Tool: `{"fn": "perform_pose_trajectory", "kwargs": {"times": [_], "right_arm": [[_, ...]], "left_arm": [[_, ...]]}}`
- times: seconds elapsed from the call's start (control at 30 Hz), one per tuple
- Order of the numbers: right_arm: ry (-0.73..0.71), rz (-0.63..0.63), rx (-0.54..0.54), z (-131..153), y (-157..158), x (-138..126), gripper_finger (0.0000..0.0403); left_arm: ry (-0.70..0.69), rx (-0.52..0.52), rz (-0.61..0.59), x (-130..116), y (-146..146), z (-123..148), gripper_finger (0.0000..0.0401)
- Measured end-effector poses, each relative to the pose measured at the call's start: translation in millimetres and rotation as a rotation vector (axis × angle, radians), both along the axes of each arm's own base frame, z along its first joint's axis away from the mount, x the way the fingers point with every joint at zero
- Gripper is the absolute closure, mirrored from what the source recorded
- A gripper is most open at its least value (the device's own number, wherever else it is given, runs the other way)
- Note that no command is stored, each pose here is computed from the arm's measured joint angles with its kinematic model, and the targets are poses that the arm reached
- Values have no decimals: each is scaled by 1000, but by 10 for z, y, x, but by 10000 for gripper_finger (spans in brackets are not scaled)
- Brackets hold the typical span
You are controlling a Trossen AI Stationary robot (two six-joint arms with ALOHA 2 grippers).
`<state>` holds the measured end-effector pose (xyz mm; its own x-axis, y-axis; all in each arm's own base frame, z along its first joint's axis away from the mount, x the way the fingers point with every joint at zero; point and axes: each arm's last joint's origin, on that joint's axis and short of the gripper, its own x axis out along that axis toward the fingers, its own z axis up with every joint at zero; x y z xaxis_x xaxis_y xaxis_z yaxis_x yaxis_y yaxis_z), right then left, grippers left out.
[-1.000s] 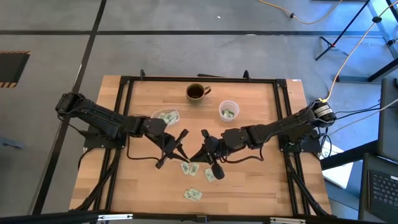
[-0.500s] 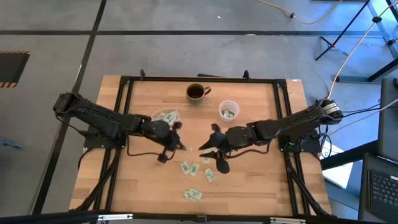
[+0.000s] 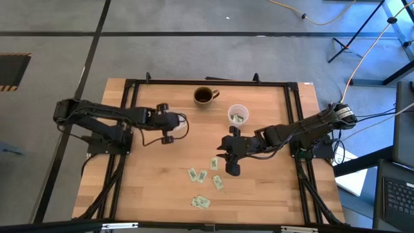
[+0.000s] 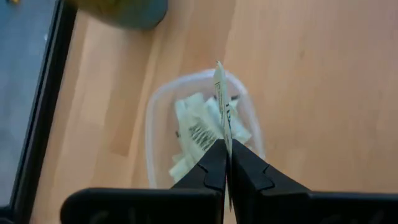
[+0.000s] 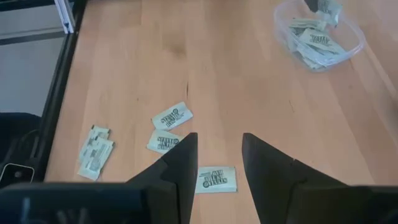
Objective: Pick and place Stevia / Truvia into bins
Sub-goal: Put the light green stevia packet into the left transparent container
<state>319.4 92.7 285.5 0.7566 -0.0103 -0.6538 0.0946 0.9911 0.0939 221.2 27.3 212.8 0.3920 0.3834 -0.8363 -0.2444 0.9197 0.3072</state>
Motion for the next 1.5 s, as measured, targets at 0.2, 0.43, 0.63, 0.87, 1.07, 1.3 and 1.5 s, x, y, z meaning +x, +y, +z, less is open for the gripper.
{"fn": "perform_pose_trajectory", "kwargs": {"times": [0.2, 0.43, 0.63, 0.87, 1.07, 1.3, 1.5], "right_arm": [[0, 0, 1, 0, 1, 0, 274], [0, 0, 1, 0, 1, -1, 274], [0, 0, 1, 0, 2, -1, 274], [0, 0, 1, 1, 2, -1, 274], [0, -2, 3, 1, 3, -1, 274], [0, -16, 21, 1, 3, -1, 274], [0, -18, 23, 1, 3, -1, 274]], "left_arm": [[29, -138, -2, 2, 123, -74, 397], [82, -179, 63, 42, 253, -217, 396], [129, -196, 87, 71, 313, -328, 396], [140, -222, 101, 82, 332, -371, 392], [139, -215, 112, 81, 334, -370, 370], [142, -205, 114, 79, 337, -370, 341], [199, -73, 152, 71, 375, -284, 334]]}}
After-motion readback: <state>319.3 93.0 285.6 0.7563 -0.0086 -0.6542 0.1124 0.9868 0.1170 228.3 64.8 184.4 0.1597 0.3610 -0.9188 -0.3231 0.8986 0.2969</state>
